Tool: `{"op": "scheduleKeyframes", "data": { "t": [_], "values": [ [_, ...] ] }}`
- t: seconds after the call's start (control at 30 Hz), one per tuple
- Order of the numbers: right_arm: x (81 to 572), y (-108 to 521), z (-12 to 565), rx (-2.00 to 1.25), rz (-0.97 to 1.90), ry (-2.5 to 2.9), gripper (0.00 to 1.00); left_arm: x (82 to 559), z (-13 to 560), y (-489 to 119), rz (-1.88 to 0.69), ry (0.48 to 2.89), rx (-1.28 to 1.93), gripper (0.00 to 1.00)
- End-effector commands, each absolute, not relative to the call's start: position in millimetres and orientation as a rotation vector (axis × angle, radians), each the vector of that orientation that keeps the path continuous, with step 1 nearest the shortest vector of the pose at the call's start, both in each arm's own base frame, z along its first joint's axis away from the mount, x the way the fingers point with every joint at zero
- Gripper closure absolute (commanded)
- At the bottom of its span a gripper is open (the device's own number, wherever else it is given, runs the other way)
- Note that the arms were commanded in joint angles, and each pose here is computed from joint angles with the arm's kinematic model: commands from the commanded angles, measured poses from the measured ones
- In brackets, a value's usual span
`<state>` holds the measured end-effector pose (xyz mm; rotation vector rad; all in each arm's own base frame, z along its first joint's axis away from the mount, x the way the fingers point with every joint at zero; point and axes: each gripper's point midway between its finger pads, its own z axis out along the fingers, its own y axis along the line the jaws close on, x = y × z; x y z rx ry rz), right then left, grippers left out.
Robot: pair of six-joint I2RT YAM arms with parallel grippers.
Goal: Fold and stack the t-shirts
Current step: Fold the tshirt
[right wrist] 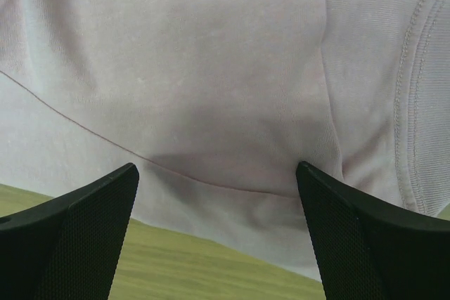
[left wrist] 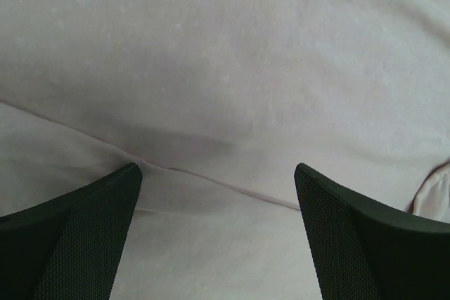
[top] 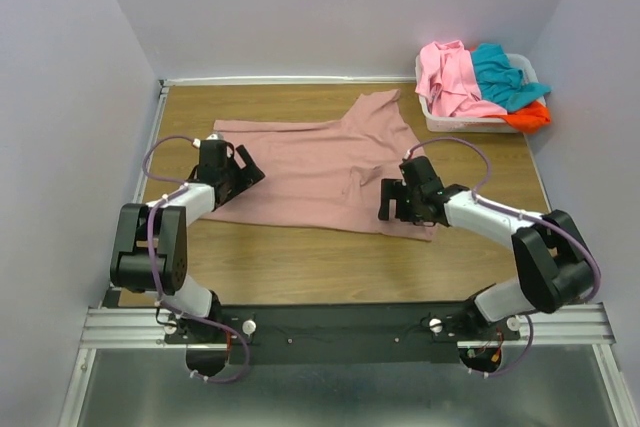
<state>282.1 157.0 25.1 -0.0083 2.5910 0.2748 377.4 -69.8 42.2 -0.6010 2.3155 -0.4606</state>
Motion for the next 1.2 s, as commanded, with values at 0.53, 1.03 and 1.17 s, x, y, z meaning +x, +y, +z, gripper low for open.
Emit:
{"op": "scheduleKeyframes", "data": {
  "t": [0.53, 1.03, 1.17],
  "values": [
    [255.4, 142.3, 106.1, 0.113, 0.382, 2.412, 0.0, 321.5, 109.0, -10.5, -0.198, 2.094, -0.89, 0.01],
    [280.1, 127.4, 118.7, 0.129, 0.231, 2.346, 0.0, 436.8, 76.8, 28.7, -0.141, 2.148, -0.917, 0.12],
    [279.4, 127.9, 117.0, 0.115, 0.234, 2.347, 0.0, 455.4, 66.9, 41.3, -0.107, 2.153, -0.917, 0.18]
  ]
}}
